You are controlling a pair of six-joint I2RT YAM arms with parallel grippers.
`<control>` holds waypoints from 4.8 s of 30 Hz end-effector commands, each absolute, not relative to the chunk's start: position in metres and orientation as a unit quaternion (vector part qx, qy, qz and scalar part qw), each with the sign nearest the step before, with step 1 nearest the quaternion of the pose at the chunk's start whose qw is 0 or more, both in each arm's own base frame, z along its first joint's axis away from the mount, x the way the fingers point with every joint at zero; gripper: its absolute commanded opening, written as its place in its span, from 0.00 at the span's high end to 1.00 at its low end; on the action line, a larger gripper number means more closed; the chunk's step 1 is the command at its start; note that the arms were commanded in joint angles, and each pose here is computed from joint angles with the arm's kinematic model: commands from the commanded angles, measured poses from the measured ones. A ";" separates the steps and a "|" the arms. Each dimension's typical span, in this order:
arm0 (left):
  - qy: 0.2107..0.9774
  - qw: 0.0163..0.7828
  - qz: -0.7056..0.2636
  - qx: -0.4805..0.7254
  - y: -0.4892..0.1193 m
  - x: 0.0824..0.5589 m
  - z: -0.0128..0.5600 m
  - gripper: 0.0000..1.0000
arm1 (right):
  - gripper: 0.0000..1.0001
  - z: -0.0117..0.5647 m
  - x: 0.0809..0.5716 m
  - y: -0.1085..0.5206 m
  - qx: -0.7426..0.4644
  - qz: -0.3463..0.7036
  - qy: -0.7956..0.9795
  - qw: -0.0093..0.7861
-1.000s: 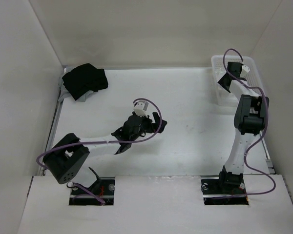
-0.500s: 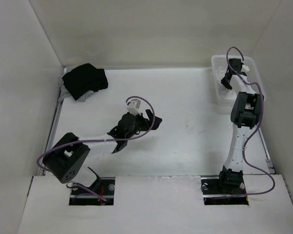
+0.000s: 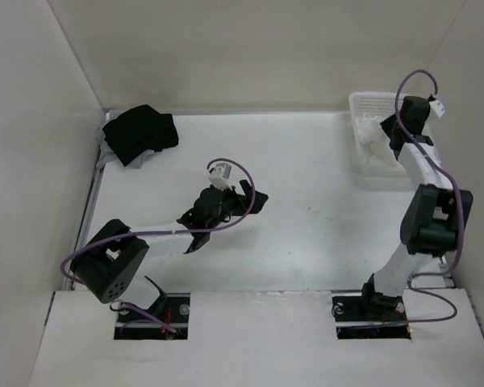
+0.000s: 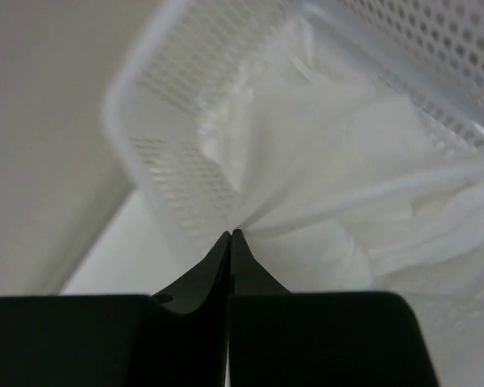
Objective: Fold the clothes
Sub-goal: Grab the tank top from the pile, then move the tank top to the center of the board, then flatten the tank top out
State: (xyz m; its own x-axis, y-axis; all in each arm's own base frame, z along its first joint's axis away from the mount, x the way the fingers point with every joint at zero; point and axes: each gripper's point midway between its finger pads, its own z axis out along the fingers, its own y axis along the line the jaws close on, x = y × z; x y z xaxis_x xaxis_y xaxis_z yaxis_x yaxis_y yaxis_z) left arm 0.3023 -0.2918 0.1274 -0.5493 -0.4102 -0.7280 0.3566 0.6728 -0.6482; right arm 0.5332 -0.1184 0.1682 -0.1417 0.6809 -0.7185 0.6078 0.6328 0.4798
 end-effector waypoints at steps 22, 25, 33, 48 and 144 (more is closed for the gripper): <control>0.695 0.601 -0.346 -0.189 -0.158 0.323 0.223 0.02 | 0.93 0.423 0.280 0.245 0.022 0.488 0.626 0.608; 0.712 0.588 -0.313 -0.222 -0.129 0.322 0.193 0.03 | 0.93 0.273 0.269 0.291 0.029 0.477 0.725 0.495; 0.799 0.517 -0.238 -0.191 -0.132 0.313 0.109 0.38 | 0.51 0.138 0.261 0.225 0.142 0.396 0.795 0.437; 0.862 0.442 -0.208 -0.133 -0.166 0.301 0.059 0.49 | 0.61 0.101 0.208 0.354 -0.083 0.363 0.869 0.326; 0.556 0.763 -0.324 -0.068 -0.155 0.285 0.552 0.98 | 0.96 0.327 0.101 0.198 0.006 0.552 0.697 0.457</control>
